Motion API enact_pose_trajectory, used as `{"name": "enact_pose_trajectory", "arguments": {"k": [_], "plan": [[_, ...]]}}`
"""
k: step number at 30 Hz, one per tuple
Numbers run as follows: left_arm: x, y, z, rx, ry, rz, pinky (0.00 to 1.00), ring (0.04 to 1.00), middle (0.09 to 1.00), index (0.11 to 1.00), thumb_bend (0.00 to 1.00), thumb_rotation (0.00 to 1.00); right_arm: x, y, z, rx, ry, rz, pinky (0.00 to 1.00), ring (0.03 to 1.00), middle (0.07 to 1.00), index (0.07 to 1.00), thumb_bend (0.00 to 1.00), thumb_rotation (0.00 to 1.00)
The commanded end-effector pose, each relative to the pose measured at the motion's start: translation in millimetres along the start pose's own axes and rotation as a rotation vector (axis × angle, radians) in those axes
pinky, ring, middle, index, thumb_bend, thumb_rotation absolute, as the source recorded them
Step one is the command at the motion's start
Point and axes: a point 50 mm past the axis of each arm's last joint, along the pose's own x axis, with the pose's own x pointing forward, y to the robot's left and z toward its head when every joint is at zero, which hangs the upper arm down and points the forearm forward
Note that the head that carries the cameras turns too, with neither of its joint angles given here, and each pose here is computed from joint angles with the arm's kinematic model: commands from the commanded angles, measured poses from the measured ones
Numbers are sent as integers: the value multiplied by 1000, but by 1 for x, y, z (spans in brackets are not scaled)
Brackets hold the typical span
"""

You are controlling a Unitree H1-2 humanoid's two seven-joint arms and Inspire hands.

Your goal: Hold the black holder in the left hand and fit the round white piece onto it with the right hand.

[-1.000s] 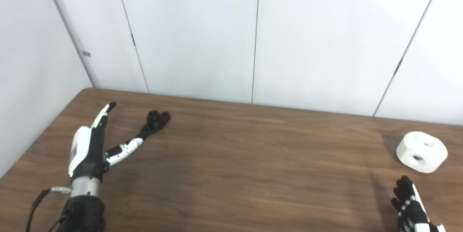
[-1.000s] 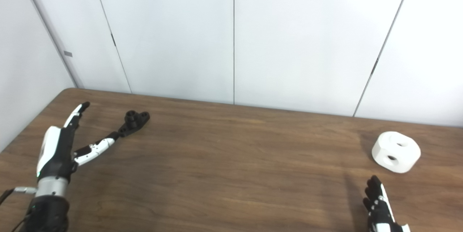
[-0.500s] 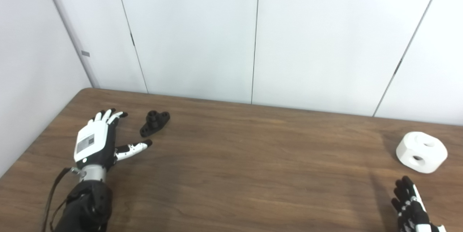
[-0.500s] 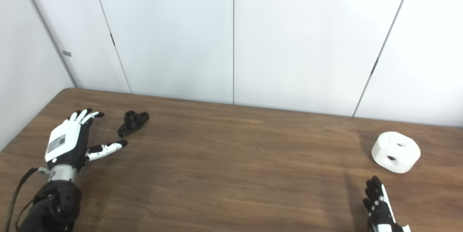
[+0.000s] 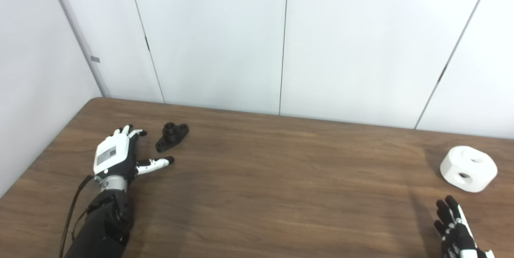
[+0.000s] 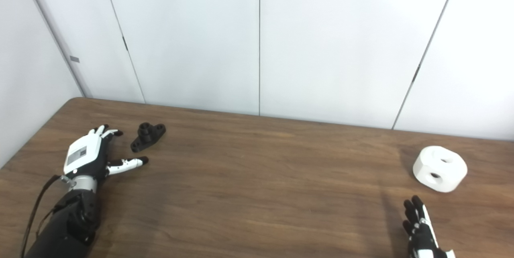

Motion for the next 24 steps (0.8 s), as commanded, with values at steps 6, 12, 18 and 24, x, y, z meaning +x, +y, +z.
{"name": "enact_pose_trajectory", "arguments": {"k": [6,12,18,24], "plan": [[25,21,9,-37,-24,64,1000,1000,975,838,907,488,-46,7,-27,28,137,-23,1000,1000,972,1000,626,1000],[33,22,14,-50,-31,57,1000,1000,971,828,909,478,-47,10,-28,30,139,-19,1000,1000,973,1000,631,1000],[39,23,22,-53,-47,54,1000,1000,963,804,912,463,-48,11,-26,21,143,-22,1000,1000,972,1000,625,1000],[44,21,29,-37,-58,46,1000,1000,959,790,914,464,-49,13,-25,23,147,-23,1000,1000,972,1000,633,1000]]}}
